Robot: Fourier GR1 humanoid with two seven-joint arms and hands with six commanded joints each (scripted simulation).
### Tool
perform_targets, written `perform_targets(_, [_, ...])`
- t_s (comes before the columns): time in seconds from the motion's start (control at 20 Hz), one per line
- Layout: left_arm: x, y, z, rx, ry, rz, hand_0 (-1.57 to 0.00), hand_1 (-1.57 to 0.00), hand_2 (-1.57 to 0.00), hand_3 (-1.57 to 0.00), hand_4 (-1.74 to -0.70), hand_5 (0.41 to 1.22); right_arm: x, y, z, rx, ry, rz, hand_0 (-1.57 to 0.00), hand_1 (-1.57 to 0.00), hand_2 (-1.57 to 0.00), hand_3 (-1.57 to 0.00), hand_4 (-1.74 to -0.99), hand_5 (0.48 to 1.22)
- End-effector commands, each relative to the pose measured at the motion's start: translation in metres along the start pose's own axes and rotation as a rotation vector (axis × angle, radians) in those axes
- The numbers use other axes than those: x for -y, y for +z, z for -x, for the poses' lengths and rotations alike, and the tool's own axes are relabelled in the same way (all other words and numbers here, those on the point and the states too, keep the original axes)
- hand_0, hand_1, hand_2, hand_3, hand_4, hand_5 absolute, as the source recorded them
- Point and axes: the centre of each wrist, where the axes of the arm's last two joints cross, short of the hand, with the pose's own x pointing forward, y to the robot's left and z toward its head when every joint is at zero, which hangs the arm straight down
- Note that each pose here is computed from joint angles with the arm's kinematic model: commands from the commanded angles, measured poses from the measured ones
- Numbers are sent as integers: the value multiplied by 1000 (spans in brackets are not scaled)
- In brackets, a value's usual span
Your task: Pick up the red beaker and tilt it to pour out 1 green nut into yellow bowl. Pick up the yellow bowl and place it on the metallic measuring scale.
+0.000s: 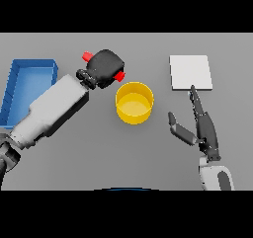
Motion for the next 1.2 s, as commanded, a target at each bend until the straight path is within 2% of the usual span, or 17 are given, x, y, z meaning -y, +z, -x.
perform_targets(0.0, [-6,-5,-3,10,-49,28,-1571,-1571,-1571,-1571,-1656,1212,0,2,0,-1,0,5,1,1,1,1,-1245,679])
perform_targets(0.3, [-18,-20,-25,81,-281,164,-1571,-1571,-1571,-1571,-1715,1219,3,2,1,-6,5,24,1,1,1,1,-1193,649])
perform_targets(0.5, [-24,-25,-29,83,-467,210,-1571,-1571,-1571,-1571,-1730,1220,-5,1,3,-8,26,14,1,1,1,1,-1188,647])
perform_targets(0.8, [-21,-33,-43,144,-727,215,-1571,-1571,-1571,-1571,-1735,1221,1,0,0,-8,9,36,1,1,1,1,-1167,626])
perform_targets(1.15, [-30,-41,-60,192,-944,222,-1571,-1571,-1571,-1571,-1730,1221,-3,1,2,-1,35,33,1,1,1,1,-1161,634])
